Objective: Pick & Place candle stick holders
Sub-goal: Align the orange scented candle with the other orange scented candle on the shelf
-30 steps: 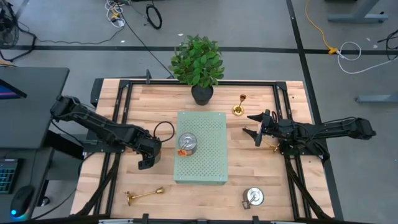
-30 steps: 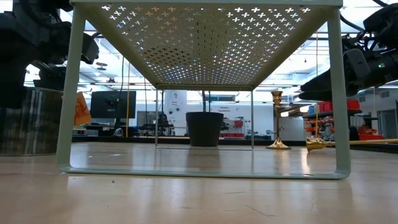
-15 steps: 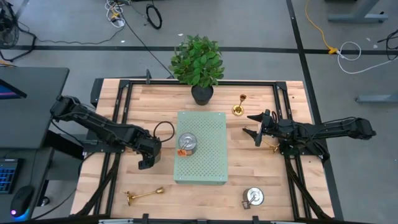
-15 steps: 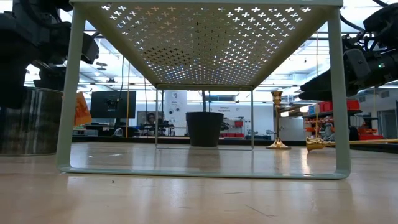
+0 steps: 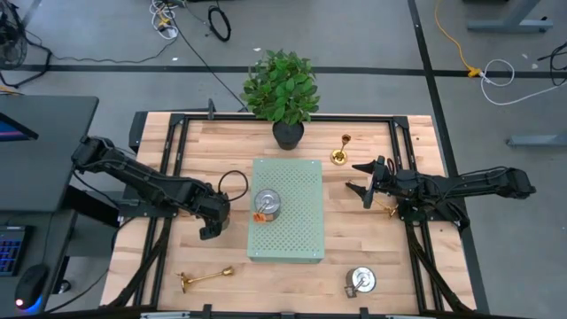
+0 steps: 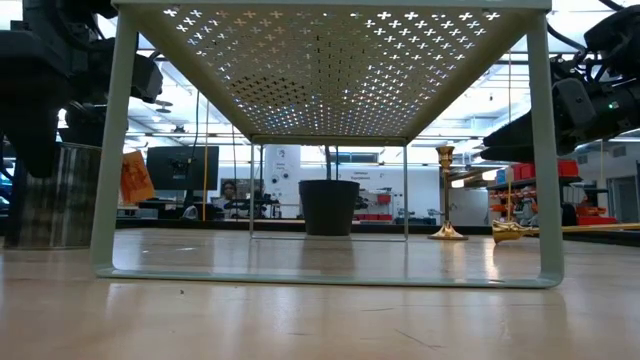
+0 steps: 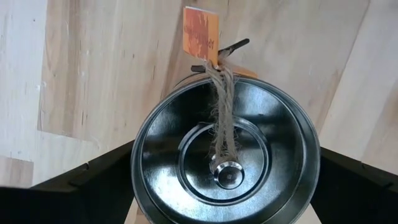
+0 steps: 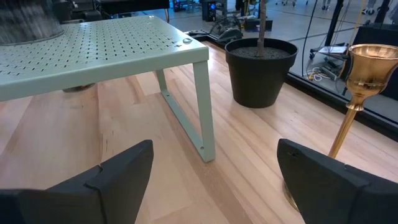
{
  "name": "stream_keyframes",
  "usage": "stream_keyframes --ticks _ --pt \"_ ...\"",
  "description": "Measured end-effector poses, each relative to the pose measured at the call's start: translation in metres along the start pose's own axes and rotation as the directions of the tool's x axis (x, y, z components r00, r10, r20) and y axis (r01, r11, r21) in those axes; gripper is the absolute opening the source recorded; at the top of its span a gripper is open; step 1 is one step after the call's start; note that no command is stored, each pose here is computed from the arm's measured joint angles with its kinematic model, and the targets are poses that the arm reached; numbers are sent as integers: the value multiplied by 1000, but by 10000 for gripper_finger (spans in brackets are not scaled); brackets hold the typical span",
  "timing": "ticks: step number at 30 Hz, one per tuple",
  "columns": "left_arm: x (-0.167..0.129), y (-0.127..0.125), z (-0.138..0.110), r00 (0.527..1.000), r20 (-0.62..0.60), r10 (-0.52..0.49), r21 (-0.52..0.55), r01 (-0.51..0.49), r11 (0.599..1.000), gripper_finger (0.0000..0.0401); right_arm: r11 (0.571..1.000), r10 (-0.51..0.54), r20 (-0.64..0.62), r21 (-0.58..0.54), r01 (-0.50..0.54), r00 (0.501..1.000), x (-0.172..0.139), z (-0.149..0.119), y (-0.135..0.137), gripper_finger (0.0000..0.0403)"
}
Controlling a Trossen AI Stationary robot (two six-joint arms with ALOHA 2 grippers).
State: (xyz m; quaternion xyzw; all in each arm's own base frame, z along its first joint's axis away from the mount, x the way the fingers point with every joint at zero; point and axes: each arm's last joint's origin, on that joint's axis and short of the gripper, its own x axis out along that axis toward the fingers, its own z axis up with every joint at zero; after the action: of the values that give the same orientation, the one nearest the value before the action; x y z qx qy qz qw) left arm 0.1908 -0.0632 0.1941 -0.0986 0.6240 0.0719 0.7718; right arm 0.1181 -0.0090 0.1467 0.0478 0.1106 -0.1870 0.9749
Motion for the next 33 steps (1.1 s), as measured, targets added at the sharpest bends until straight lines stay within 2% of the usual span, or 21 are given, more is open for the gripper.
stream_keyframes --ticks 13,19,33 --pt "0 0 1 1000 16 15 4 -15 1000 397 1000 0 0 0 0 1000 0 0 0 348" --pt "0 0 1 1000 15 10 27 -11 1000 366 1000 0 0 0 0 1000 0 0 0 348" --pt "0 -2 3 999 30 -12 23 12 1000 368 1000 0 0 0 0 1000 0 0 0 348"
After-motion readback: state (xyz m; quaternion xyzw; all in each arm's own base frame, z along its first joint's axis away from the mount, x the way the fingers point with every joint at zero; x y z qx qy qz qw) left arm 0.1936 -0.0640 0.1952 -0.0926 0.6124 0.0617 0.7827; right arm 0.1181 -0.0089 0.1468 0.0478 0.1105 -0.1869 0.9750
